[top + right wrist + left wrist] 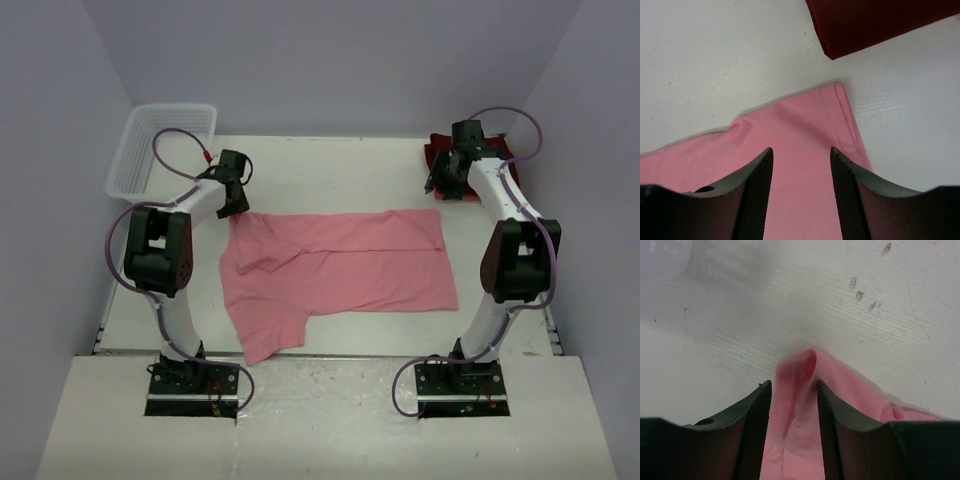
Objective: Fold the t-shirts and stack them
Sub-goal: Fold the flattened tshirt in 1/3 of the way
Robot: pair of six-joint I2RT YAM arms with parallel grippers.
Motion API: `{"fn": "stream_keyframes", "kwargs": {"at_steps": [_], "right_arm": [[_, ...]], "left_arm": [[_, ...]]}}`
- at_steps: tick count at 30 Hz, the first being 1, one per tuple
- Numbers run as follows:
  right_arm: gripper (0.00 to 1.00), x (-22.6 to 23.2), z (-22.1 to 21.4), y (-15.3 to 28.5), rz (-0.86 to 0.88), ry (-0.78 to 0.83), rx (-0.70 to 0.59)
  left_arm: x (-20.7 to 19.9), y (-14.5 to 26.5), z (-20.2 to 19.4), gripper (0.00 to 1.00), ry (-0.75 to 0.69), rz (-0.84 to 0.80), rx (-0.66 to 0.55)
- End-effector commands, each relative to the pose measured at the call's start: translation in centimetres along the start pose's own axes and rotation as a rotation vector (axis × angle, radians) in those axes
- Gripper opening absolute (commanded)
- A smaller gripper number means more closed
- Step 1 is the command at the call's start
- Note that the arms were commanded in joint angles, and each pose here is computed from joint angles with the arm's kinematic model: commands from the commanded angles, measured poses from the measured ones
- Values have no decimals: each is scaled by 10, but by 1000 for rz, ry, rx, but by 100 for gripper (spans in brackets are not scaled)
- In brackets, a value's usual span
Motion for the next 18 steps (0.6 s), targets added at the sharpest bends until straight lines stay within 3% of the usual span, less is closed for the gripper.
{"fn": "stream_keyframes", "kwargs": {"at_steps": [1, 18], "right_arm": [[50, 3, 5, 13, 28, 4, -34], [50, 5, -2, 2, 29, 9, -5]], "left_arm": [[-6, -9, 12, 43, -7, -39, -18], [-15, 0, 23, 42, 12, -121, -41]]}}
Point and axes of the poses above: each gripper's point midway between its finger pads, its own y axis back along the fingers, its own x axis along the line the jaws close on, z = x × y, the point moved 4 cm from there along y, back along the fingers, and after that the axes turned 6 degrees about y, right-handed, at the moved point
